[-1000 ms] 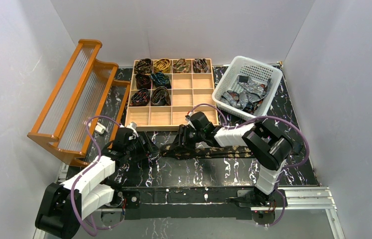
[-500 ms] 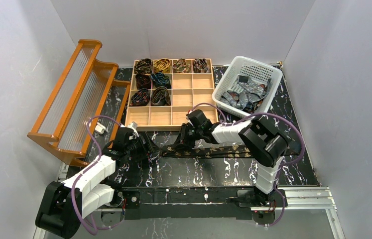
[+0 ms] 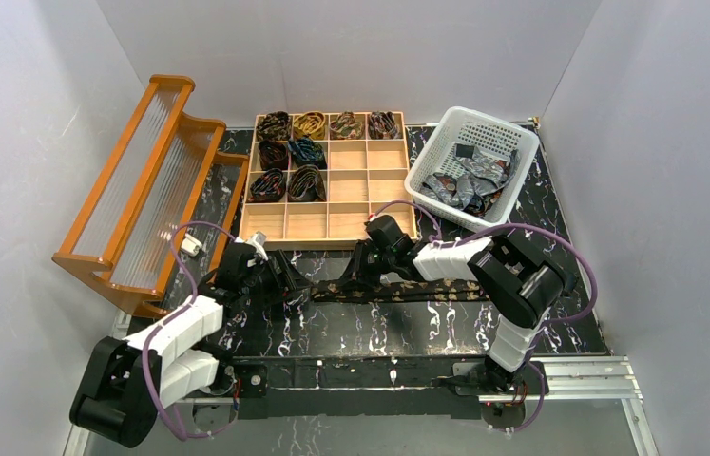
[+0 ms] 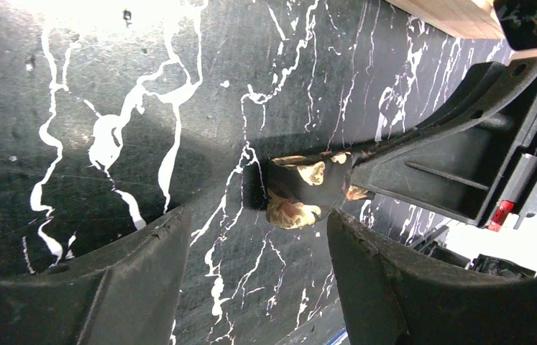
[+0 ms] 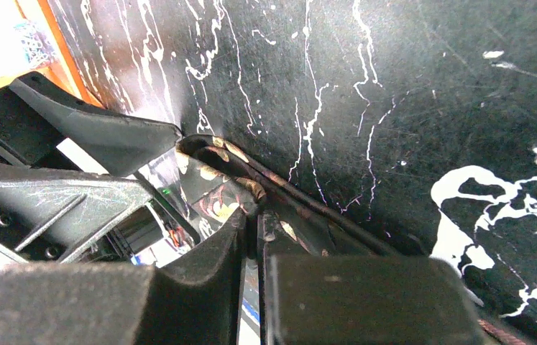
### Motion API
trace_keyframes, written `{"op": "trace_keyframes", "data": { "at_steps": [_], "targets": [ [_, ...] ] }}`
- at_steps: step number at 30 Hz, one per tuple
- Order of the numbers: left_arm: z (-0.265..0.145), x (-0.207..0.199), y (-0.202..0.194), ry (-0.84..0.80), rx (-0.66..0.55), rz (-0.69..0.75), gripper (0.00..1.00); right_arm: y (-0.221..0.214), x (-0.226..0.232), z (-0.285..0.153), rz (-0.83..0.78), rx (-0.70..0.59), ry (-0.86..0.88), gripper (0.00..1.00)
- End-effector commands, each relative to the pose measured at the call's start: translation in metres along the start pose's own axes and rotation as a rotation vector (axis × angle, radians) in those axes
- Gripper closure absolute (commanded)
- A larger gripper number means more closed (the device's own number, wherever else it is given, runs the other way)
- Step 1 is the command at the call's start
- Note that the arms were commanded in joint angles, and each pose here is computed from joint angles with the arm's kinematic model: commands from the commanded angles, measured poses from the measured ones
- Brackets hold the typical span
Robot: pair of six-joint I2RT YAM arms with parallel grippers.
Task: Roll the ties
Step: Roll the tie at the center of the board.
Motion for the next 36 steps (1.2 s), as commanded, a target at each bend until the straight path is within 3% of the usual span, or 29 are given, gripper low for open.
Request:
{"op": "trace_keyframes", "data": {
  "at_steps": [1,17,26,28,30,31,33,36],
  "targets": [
    [0.002,0.006,-0.01,-0.012,0.051,0.014,0.33,-0.006,-0.008,-0.001,0.045,0.006,-0.049,0.84],
    [0.011,0.009,-0.016,-0.017,0.125,0.048,0.42,-0.016,-0.022,-0.012,0.004,-0.002,-0.164,0.75],
    [0.011,-0.003,-0.021,-0.085,0.149,0.1,0.38,-0.013,-0.018,-0.014,-0.032,-0.001,-0.183,0.65],
    [0.014,0.006,-0.022,-0.017,0.145,0.1,0.44,-0.007,-0.008,-0.021,-0.065,-0.034,-0.165,0.64],
    [0.017,0.017,-0.021,0.079,0.126,0.102,0.54,-0.001,0.009,-0.034,-0.131,-0.104,-0.071,0.54],
    [0.017,0.019,-0.019,0.101,0.114,0.1,0.53,0.002,0.016,-0.04,-0.16,-0.143,-0.032,0.45],
    [0.012,0.014,-0.011,0.101,0.043,0.076,0.42,0.008,0.025,-0.054,-0.237,-0.207,-0.006,0.33],
    [-0.003,-0.005,0.002,0.028,-0.067,0.086,0.35,0.019,0.032,-0.065,-0.399,-0.241,-0.035,0.24]
  ]
}}
Point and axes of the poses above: each gripper's point midway between its finger pads, its own z axis out along the fingers, its own x axis along the line the jaws close on, y = z × x, the point moved 4 cm from there along -z, back along the fingers, and after that the axes turned 6 degrees about -z, right-handed, at the moved point
